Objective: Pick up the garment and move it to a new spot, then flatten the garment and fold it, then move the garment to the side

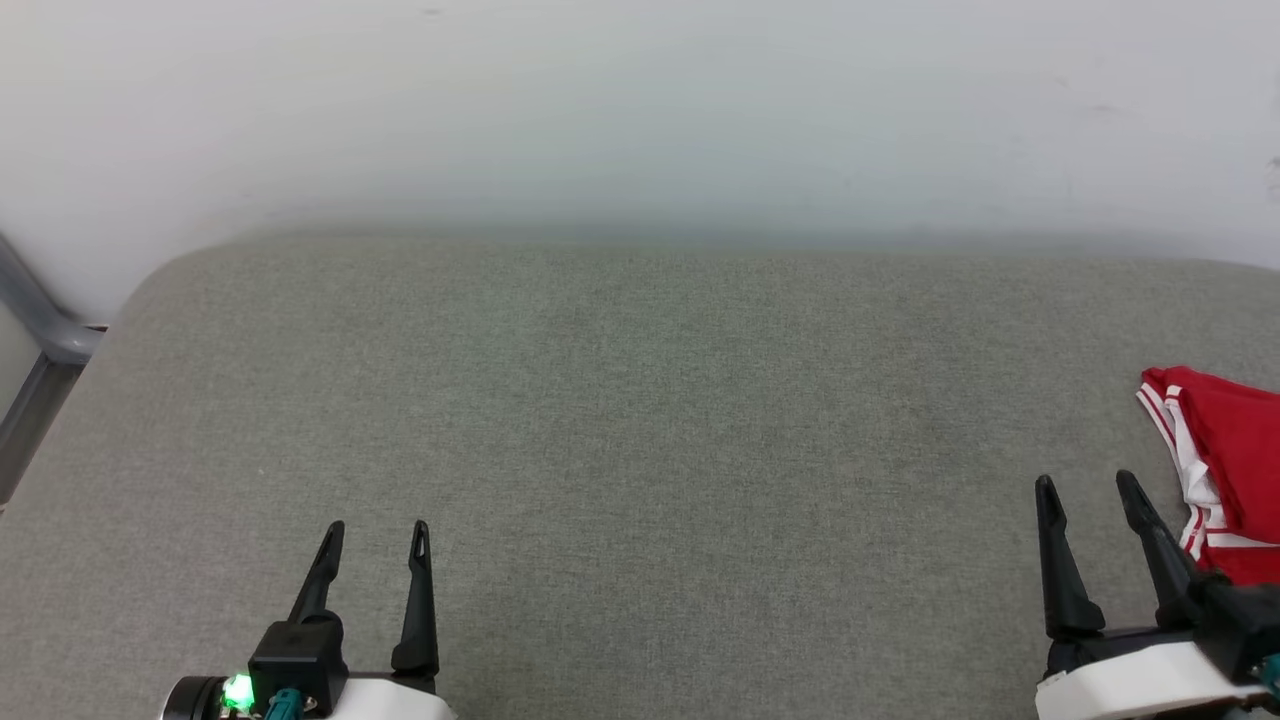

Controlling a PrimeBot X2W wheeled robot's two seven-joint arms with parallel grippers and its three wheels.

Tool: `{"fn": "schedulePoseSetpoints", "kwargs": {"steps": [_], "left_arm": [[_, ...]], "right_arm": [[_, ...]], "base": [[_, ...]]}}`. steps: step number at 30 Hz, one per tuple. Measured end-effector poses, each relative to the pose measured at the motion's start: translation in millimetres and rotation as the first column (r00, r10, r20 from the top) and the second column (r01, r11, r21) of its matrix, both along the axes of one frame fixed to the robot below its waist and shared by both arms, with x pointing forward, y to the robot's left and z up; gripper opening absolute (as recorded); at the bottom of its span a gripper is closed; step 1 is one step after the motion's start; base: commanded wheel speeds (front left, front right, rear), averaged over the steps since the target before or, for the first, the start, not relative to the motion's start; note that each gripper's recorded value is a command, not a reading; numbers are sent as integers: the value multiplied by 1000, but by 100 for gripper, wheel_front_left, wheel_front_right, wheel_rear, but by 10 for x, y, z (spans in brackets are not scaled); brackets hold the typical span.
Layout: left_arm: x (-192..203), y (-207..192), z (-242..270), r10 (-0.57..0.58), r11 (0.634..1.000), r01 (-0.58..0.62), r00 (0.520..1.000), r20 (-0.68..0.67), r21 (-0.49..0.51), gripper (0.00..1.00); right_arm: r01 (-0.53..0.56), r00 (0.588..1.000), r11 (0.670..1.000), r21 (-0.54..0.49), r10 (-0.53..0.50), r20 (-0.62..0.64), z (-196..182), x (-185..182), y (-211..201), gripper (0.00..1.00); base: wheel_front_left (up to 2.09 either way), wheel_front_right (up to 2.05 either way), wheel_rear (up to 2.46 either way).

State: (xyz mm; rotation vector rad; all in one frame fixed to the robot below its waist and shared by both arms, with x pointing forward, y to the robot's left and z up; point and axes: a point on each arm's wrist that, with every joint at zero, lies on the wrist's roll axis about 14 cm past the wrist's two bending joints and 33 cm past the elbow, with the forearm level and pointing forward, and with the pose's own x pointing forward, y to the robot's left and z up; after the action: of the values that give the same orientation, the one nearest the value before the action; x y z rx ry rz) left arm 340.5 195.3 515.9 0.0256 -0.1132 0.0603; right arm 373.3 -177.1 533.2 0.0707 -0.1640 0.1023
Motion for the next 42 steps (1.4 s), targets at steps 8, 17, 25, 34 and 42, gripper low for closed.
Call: {"fn": "schedulePoseSetpoints", "kwargs": {"steps": [8, 17, 25, 34, 42], "left_arm": [[-32, -35, 25, -17, 1000, 17, 1000, 10, -11, 100], [-49, -66, 29, -31, 999, 32, 999, 12, -13, 100], [-53, -89, -10, -48, 999, 48, 999, 0, -15, 100], [-133, -86, -324, -39, 998, 32, 994, -106, -61, 0], [-104, -9, -379, -21, 975, -10, 991, -134, -223, 0]], "right_arm": [[23, 1000, 1000, 8, -23, -4, -26, -202, -36, 100], [37, 999, 999, 20, -37, -16, -64, -312, -59, 100], [45, 999, 999, 25, -44, -31, -116, -351, -76, 100], [54, 993, 997, 55, -48, -104, -327, -378, -90, 0], [86, 987, 974, 211, -55, -149, -395, -370, -143, 0]], "base": [[0, 0, 0], [0, 0, 0], [0, 0, 0], [0, 0, 0], [0, 0, 0]]}}
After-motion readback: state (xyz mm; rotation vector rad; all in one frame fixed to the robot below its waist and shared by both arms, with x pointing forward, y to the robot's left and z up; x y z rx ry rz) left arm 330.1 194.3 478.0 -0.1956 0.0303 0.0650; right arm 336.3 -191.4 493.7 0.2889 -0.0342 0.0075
